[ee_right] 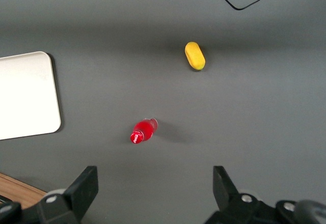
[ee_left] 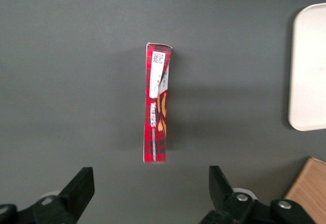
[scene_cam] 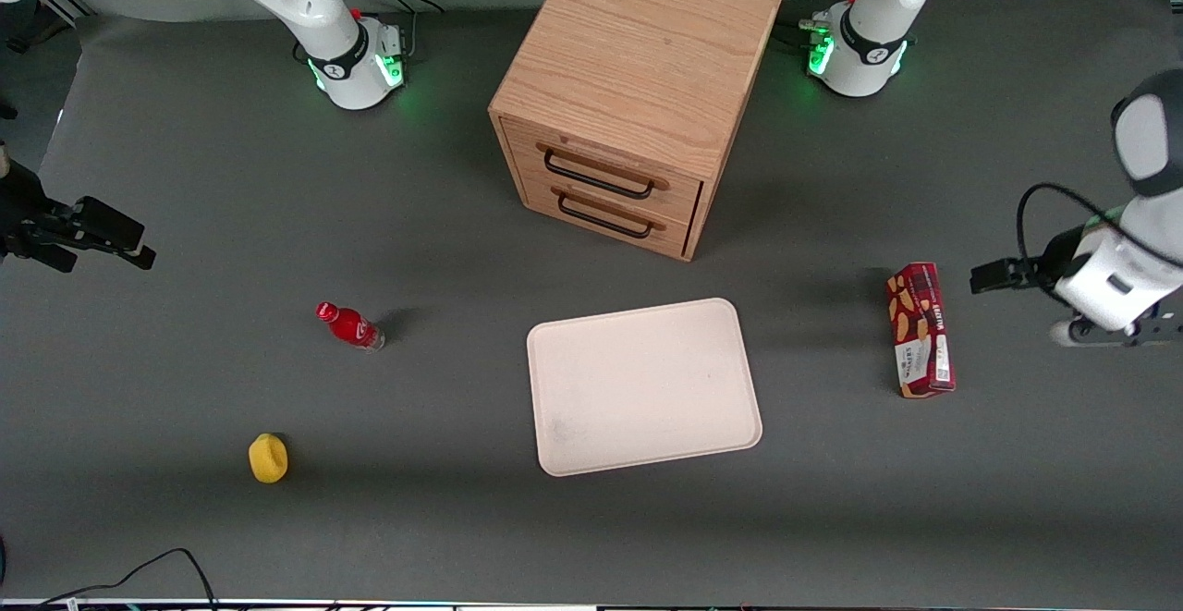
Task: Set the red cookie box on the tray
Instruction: 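Lower the open left gripper over the red cookie box, then close the left gripper on the red cookie box and lift it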
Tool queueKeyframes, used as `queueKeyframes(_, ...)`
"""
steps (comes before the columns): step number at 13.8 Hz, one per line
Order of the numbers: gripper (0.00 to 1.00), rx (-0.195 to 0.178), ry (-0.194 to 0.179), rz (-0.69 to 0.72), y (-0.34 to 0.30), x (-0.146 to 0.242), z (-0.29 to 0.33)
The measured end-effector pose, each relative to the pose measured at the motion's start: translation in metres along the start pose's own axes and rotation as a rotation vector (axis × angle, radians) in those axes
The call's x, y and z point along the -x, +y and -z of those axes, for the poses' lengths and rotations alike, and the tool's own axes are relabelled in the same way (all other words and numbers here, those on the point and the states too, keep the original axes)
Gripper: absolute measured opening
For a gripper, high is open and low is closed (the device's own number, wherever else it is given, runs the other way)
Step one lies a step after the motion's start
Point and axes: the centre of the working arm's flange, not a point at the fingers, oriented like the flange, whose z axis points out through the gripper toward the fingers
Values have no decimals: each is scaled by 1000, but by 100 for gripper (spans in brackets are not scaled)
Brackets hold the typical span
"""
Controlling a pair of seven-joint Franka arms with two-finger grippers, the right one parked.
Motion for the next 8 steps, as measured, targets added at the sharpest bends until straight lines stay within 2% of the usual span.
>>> queueKeyframes(1,100,1,-14,8,-8,-8,-20)
queueKeyframes(2,100,3,-7,16,-16,-16,-39)
queueKeyframes(4,100,2,29,24,-26,-22,-82)
queueKeyframes(5,93,1,42,23,-26,-22,-107)
queueKeyframes(6,93,1,46,20,-24,-20,-131)
queueKeyframes(7,86,0,46,12,-20,-19,-150)
queueKeyframes(8,72,-1,39,1,-14,-18,-165)
